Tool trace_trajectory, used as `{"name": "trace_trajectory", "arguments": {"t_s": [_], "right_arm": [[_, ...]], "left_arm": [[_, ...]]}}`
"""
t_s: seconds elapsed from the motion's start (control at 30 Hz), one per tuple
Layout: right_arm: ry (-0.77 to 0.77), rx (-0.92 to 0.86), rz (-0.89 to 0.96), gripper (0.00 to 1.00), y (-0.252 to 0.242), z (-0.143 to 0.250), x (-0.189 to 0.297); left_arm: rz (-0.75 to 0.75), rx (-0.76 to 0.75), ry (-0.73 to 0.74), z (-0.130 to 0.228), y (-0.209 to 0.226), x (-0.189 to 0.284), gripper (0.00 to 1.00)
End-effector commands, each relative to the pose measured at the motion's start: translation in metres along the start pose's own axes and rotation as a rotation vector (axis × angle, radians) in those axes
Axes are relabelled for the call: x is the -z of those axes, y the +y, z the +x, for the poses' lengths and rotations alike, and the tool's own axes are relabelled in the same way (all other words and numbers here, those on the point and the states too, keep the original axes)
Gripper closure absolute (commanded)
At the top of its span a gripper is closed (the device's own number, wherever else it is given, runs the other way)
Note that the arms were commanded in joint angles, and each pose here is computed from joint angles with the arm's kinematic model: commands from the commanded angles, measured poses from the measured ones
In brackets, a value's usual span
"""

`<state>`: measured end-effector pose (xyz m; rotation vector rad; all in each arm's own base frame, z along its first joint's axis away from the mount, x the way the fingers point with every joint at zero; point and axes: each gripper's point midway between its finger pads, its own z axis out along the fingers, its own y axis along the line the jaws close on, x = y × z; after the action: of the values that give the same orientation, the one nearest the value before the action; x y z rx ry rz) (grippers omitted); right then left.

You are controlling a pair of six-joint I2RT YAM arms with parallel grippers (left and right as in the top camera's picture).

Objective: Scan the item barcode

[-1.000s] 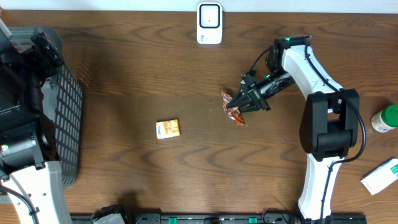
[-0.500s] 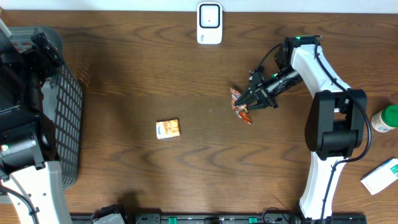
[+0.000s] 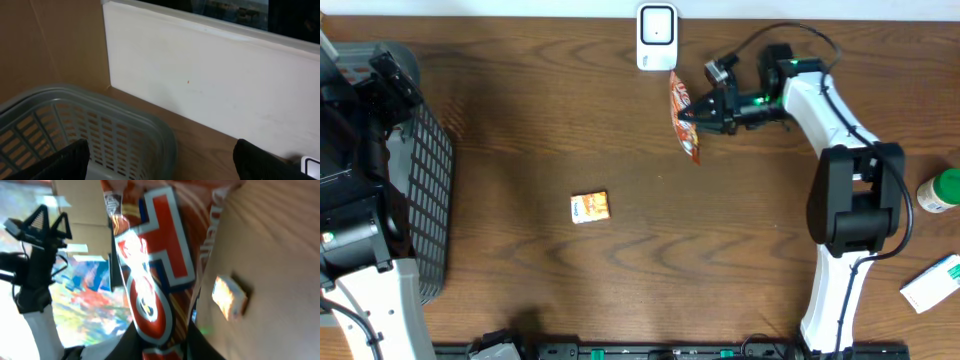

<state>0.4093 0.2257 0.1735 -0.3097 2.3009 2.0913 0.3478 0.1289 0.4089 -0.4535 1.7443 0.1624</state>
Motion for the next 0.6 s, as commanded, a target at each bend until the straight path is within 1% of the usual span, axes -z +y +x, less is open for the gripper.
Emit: {"name": "trace_trajectory", "arguments": {"t_s": [0.0,0.1,0.3,0.43,0.57], "right_arm": [[0.079,-0.045,-0.106,0.99,0.019,0.003,-0.036],[0.136,-0.081,-0.11,0.99,0.023,0.012,-0.06],[0.233,-0.217,-0.102,0.99,0.029,0.043,-0.093],[0.271,-0.272,-0.096,0.99,0.032,0.057,-0.106],[0.277,-0.314,-0.09,0.99,0.033,0.061,-0.106]], "left_arm": [[0.013,0.008,-0.005,-0.002,-0.003,0.001,0.09],[0.013,0.008,-0.005,-0.002,-0.003,0.001,0.09],[0.013,0.008,-0.005,-0.002,-0.003,0.001,0.09],[0.013,0.008,-0.005,-0.002,-0.003,0.001,0.09],[0.013,0.008,-0.005,-0.002,-0.003,0.001,0.09]]}}
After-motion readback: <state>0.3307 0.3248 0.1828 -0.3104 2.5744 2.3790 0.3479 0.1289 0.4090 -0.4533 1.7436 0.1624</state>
